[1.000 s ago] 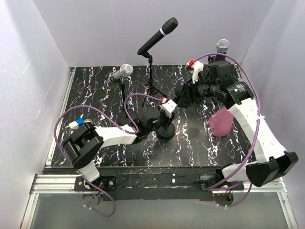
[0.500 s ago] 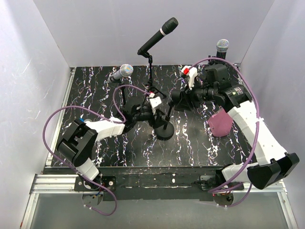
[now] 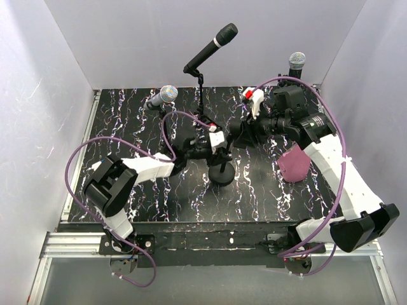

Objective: Remove the microphone from the stand

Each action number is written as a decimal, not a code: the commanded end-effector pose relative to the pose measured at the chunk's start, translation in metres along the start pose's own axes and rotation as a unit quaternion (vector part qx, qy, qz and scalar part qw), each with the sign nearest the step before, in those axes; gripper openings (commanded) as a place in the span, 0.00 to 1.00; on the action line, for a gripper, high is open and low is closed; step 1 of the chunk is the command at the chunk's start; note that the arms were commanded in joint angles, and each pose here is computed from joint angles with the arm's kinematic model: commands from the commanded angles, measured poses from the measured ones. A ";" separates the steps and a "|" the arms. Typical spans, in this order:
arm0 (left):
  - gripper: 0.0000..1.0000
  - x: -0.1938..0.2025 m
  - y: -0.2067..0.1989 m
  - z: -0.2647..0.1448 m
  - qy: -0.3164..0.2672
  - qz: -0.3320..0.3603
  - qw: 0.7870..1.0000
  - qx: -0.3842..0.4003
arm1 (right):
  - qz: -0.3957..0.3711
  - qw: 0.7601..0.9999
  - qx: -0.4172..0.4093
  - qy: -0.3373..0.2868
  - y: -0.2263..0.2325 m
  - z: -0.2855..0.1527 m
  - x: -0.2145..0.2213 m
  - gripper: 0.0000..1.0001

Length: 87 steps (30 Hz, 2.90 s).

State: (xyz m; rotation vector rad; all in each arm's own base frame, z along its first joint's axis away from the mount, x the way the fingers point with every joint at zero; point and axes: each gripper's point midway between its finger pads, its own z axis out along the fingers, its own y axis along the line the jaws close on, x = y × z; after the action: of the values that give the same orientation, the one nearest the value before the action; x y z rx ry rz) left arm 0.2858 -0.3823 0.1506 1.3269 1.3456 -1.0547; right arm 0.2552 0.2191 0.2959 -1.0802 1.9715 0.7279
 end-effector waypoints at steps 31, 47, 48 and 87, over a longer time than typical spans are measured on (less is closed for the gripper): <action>0.35 -0.007 -0.013 -0.001 -0.014 -0.001 0.999 0.031 | -0.060 0.997 -0.032 0.023 0.009 0.000 0.019 0.01; 0.28 -0.002 0.050 -0.005 0.013 -0.085 0.932 -0.351 | 0.126 0.987 0.096 0.036 -0.025 0.007 0.006 0.01; 0.42 -0.003 0.047 -0.005 0.012 -0.081 0.935 -0.344 | 0.119 0.987 0.104 0.039 -0.029 0.006 0.006 0.01; 0.98 -0.001 -0.066 -0.143 0.231 0.038 0.965 -0.118 | -0.029 0.967 0.017 0.253 0.003 0.023 0.176 0.01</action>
State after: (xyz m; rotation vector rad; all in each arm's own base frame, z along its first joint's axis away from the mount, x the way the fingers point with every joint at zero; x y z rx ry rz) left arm 0.2134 -0.2557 0.1549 1.4161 1.7623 -0.6039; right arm 0.2700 0.2112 0.2315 -1.2035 1.9090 0.4193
